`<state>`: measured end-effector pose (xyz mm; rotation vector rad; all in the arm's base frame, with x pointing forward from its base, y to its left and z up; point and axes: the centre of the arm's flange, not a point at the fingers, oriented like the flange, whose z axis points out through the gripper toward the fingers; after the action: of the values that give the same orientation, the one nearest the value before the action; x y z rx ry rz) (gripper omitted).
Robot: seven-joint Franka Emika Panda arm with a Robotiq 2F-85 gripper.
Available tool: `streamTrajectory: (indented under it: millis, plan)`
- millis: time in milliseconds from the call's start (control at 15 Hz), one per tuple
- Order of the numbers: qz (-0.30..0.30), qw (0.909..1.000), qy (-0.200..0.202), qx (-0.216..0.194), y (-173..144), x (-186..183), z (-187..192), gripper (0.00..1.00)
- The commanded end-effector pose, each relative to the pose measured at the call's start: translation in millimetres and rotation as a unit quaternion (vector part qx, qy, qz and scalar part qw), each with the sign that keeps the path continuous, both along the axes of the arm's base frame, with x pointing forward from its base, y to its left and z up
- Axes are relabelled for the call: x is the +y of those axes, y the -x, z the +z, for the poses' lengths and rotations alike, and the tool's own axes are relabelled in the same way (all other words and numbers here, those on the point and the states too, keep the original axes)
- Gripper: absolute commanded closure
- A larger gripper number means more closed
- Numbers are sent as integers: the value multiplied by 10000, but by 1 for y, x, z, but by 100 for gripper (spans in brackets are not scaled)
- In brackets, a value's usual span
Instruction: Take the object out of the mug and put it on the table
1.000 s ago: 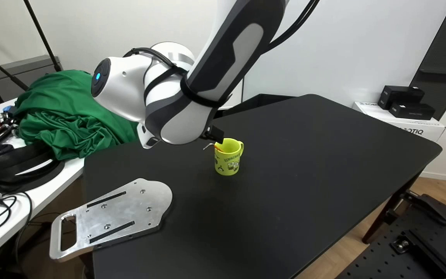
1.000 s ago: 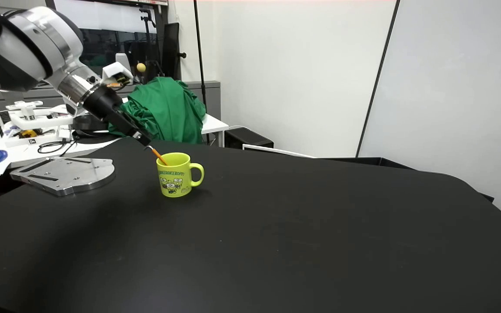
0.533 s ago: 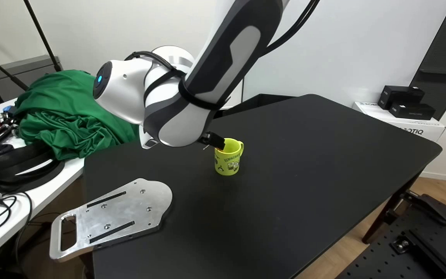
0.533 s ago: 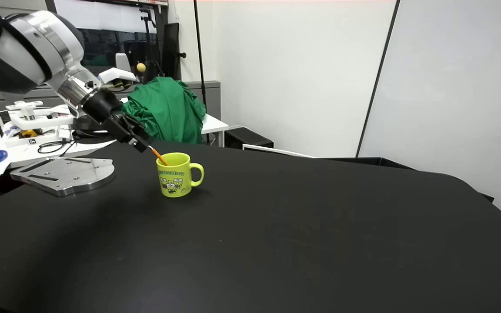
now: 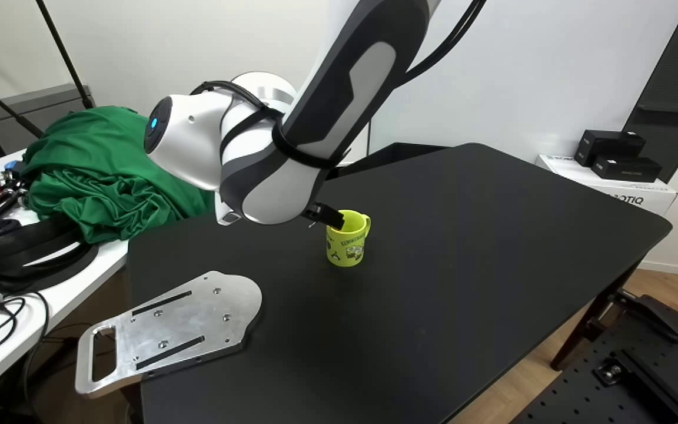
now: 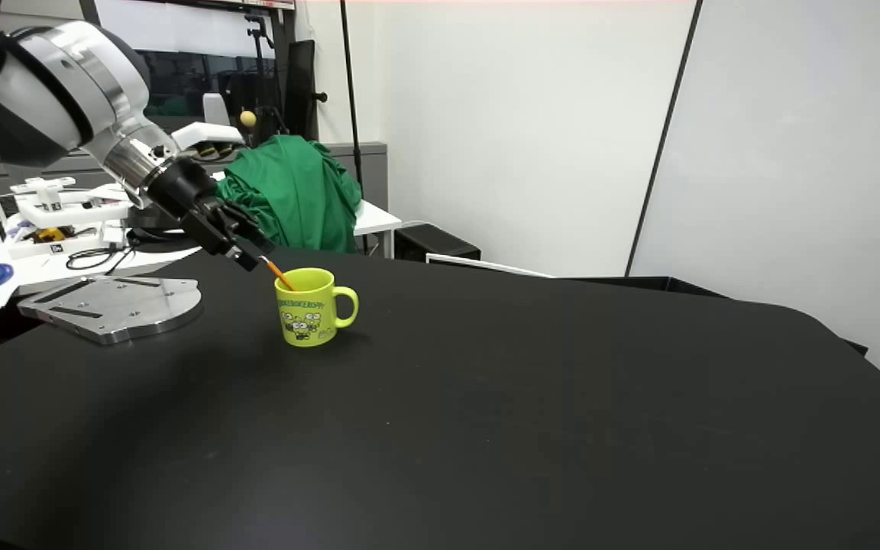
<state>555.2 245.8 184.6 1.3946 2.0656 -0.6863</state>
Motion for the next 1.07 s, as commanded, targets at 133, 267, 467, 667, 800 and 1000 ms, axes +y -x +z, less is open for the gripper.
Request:
streamTrajectory:
  millis: [133,267,467,667,800,1000]
  plan:
    - [-368,9990,-37,-270,-3,1,-6,0]
    - [-422,9986,-51,-311,-2,1,-8,0]
    - [-450,9984,-31,-345,-2,2,-12,25]
    - [-477,9982,-25,-371,-2,3,-14,40]
    - [-487,9981,-24,-375,-2,3,-14,55]
    - [-471,9983,-14,-353,-2,4,-16,75]
